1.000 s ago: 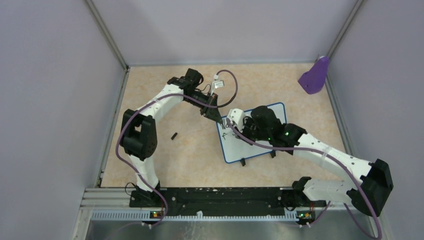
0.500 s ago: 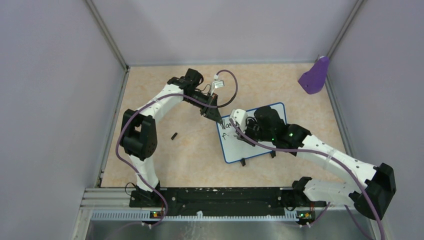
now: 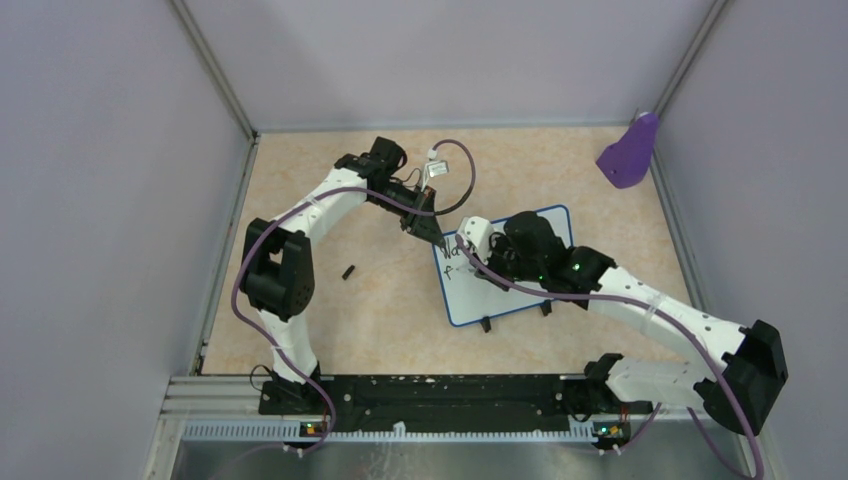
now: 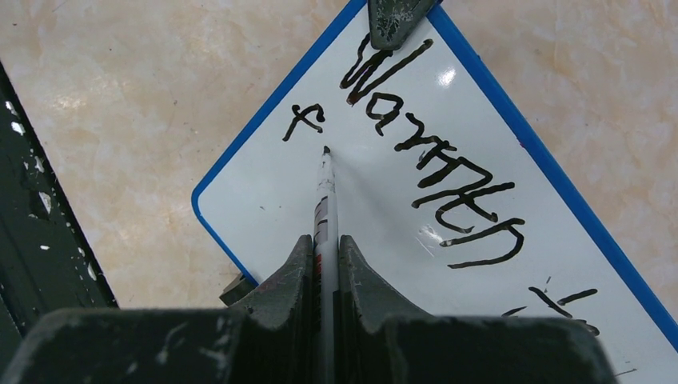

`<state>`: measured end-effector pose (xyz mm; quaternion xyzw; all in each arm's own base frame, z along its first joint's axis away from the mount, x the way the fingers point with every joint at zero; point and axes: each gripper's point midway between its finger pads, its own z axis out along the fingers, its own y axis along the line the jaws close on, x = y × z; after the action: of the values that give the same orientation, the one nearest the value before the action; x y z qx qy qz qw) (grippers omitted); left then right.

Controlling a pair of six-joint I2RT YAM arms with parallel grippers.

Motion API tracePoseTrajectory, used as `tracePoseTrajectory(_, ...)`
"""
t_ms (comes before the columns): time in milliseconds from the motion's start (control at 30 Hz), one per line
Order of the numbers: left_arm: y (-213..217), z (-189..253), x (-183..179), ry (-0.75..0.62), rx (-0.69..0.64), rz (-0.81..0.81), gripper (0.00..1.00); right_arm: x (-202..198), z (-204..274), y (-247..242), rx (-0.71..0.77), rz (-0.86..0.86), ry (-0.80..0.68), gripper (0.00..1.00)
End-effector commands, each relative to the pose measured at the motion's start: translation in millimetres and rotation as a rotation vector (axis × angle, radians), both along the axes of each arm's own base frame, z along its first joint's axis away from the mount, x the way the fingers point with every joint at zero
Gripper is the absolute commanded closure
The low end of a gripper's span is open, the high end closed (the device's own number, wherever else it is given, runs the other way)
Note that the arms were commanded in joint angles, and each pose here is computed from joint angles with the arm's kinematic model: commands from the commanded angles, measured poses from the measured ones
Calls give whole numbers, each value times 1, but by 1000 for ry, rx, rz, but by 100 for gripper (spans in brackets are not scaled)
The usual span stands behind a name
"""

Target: Write a sentence on the whiteboard

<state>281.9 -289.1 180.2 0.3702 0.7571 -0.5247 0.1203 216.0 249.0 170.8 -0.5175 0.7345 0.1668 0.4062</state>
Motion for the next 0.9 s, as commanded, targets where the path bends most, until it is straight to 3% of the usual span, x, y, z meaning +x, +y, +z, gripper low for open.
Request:
tracePoseTrajectory(0,2,7,9,-56,1,10,100,14,17,9,55,-27,-47,100)
tracePoseTrajectory(867,2,3,10,-48,6,8,100,-5,-10,-3,-32,42,5,100)
